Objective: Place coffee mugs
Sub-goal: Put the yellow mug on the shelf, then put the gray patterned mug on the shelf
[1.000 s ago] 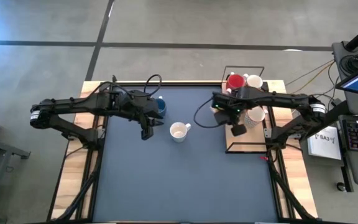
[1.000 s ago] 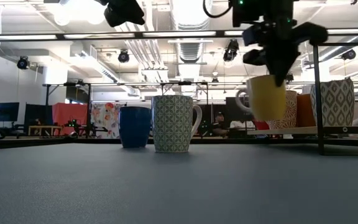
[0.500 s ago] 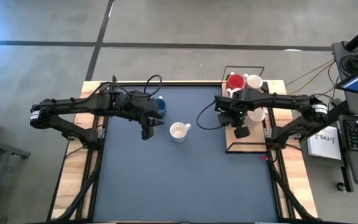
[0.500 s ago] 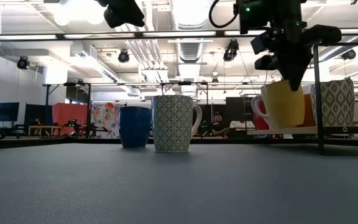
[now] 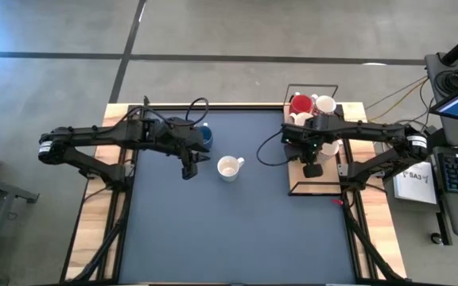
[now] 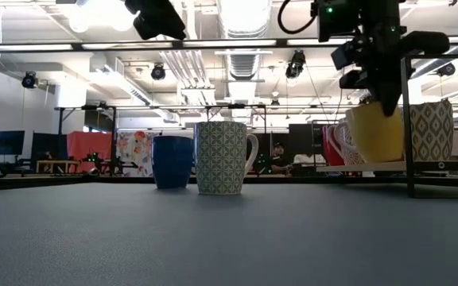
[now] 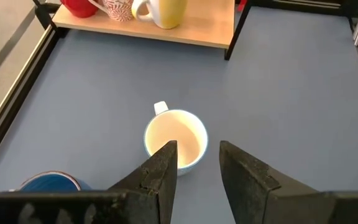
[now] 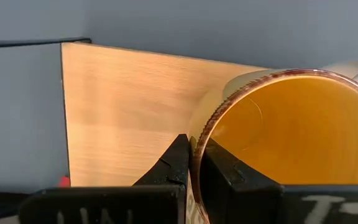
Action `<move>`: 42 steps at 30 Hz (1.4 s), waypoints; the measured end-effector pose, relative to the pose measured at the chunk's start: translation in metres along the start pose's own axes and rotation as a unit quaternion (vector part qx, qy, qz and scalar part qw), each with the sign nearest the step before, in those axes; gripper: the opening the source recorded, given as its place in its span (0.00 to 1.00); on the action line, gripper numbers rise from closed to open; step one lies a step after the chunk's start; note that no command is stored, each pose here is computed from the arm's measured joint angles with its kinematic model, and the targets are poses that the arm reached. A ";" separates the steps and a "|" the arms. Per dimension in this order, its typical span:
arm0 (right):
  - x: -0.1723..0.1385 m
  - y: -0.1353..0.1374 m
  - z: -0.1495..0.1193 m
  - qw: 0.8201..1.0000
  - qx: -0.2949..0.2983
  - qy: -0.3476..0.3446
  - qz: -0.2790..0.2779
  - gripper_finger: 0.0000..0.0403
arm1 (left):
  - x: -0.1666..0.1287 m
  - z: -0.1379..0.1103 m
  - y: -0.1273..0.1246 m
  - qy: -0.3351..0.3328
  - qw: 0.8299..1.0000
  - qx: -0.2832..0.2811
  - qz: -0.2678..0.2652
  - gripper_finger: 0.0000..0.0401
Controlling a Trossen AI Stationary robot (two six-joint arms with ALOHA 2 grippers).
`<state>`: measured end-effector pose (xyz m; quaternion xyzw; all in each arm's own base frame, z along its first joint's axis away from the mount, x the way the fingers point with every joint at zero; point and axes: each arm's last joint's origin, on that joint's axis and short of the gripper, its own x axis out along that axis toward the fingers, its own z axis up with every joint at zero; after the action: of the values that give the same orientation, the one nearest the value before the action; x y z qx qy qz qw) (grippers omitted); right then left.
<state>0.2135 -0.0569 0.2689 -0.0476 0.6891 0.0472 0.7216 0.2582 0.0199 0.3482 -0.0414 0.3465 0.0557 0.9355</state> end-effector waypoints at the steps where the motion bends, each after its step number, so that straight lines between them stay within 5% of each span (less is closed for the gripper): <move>1: 0.001 0.000 0.000 1.000 0.005 0.002 -0.004 0.03 | 0.000 0.000 0.000 0.000 1.000 0.001 0.000 0.25; 16: 0.003 -0.001 -0.005 0.999 0.011 0.025 -0.042 0.25 | 0.000 0.000 0.000 -0.002 1.000 0.002 0.000 0.25; 27: -0.030 -0.003 0.004 0.996 0.051 -0.041 -0.061 0.22 | 0.001 0.001 0.000 -0.004 1.000 -0.006 0.000 0.25; 37: -0.035 -0.002 0.017 0.985 0.129 -0.113 -0.018 0.21 | 0.032 -0.013 -0.001 0.046 0.999 -0.025 0.001 0.25; 42: -0.036 0.006 0.028 0.982 0.110 -0.156 0.004 0.19 | 0.055 -0.019 -0.008 0.088 0.994 0.002 -0.061 0.25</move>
<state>0.2388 -0.0477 0.3064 0.0428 0.5694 -0.0197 0.8207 0.2885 0.0135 0.2981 -0.0653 0.4242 -0.0058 0.9032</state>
